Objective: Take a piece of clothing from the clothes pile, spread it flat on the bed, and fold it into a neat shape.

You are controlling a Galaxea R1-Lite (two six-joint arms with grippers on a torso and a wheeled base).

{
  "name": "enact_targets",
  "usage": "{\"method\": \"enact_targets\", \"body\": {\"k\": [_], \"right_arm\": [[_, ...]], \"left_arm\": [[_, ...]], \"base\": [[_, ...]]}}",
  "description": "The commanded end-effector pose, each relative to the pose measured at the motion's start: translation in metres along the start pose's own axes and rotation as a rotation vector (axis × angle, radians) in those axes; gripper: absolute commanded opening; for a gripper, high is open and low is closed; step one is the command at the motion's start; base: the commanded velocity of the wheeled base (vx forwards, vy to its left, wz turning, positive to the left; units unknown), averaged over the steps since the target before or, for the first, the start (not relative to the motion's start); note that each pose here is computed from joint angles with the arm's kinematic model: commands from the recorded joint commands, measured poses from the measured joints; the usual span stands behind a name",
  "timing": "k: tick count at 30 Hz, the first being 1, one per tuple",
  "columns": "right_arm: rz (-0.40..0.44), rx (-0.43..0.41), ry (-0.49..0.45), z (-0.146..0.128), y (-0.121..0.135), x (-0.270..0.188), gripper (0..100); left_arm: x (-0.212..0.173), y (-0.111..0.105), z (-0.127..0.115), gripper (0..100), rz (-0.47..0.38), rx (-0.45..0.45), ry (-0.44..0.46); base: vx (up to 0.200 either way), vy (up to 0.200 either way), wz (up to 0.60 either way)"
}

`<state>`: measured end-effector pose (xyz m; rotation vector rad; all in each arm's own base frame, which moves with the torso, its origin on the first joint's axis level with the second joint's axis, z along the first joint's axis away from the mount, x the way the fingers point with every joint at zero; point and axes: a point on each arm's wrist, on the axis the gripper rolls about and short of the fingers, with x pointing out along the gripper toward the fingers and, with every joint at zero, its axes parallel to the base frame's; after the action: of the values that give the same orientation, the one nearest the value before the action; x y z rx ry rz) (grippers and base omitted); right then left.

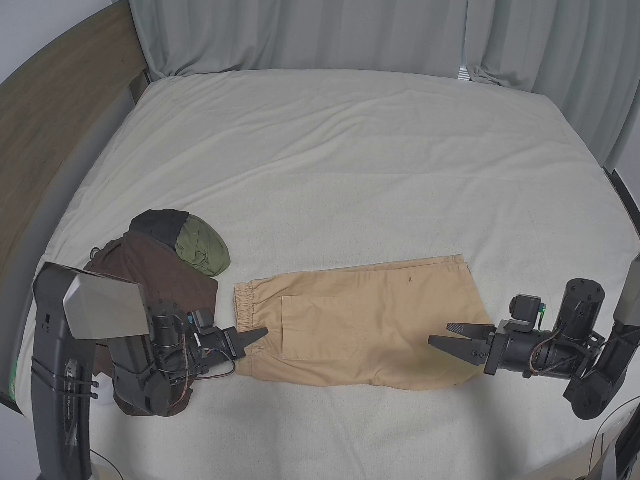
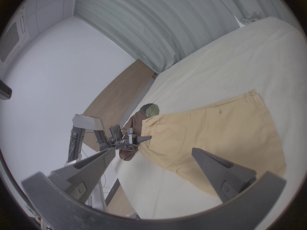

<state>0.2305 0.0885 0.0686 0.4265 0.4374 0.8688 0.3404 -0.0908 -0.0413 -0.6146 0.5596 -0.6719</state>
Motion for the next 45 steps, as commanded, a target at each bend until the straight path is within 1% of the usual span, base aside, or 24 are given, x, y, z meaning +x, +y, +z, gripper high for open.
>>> {"method": "enact_targets", "body": {"k": [1,2,7,14,20,23,30,39,41,43,44,45], "right_arm": [[0.003,0.006,0.015,-0.003,0.001,0.001,100],[0.008,0.012,0.025,-0.006,0.002,0.002,100],[0.011,0.021,0.047,-0.011,0.001,0.006,100],[0.01,0.025,0.056,-0.013,0.001,0.007,100],[0.01,0.026,0.059,-0.013,0.001,0.008,100],[0.012,0.026,0.062,-0.014,0.002,0.008,100],[0.015,0.023,0.065,-0.015,0.003,0.009,100],[0.013,0.03,0.077,-0.018,0.002,0.011,100],[0.013,0.028,0.074,-0.017,0.001,0.011,100],[0.013,0.028,0.074,-0.017,0.001,0.011,100],[0.014,0.028,0.074,-0.017,0.001,0.011,100],[0.015,0.027,0.073,-0.017,0.002,0.011,100]], "left_arm": [[-0.012,-0.016,0.011,0,-0.021,0.018,-0.019],[-0.022,-0.024,0.016,0,-0.029,0.021,-0.028],[-0.041,-0.038,0.025,0,-0.055,0.028,-0.037],[-0.051,-0.044,0.033,0,-0.073,0.042,-0.054],[-0.062,-0.044,0.035,0,-0.063,0.039,-0.06],[-0.074,-0.042,0.037,0,-0.059,0.028,-0.062],[-0.095,-0.038,0.041,0,-0.071,0.01,-0.056],[-0.105,-0.035,0.04,0,-0.045,-0.005,-0.067],[-0.11,-0.03,0.043,0,-0.029,-0.01,-0.085],[-0.112,-0.029,0.045,0,-0.031,-0.005,-0.088],[-0.116,-0.031,0.048,0,-0.045,0.029,-0.094],[-0.12,-0.031,0.05,0,-0.05,0.039,-0.099]], "base": [[0.0,0.0,0.0],[0.0,0.0,0.0],[0.0,0.0,0.0],[0.0,0.0,0.0],[0.0,0.0,0.0],[0.0,0.0,0.0],[0.0,0.0,0.0],[0.0,0.0,0.0],[0.0,0.0,0.0],[0.0,0.0,0.0],[0.0,0.0,0.0],[0.0,0.0,0.0]]}}
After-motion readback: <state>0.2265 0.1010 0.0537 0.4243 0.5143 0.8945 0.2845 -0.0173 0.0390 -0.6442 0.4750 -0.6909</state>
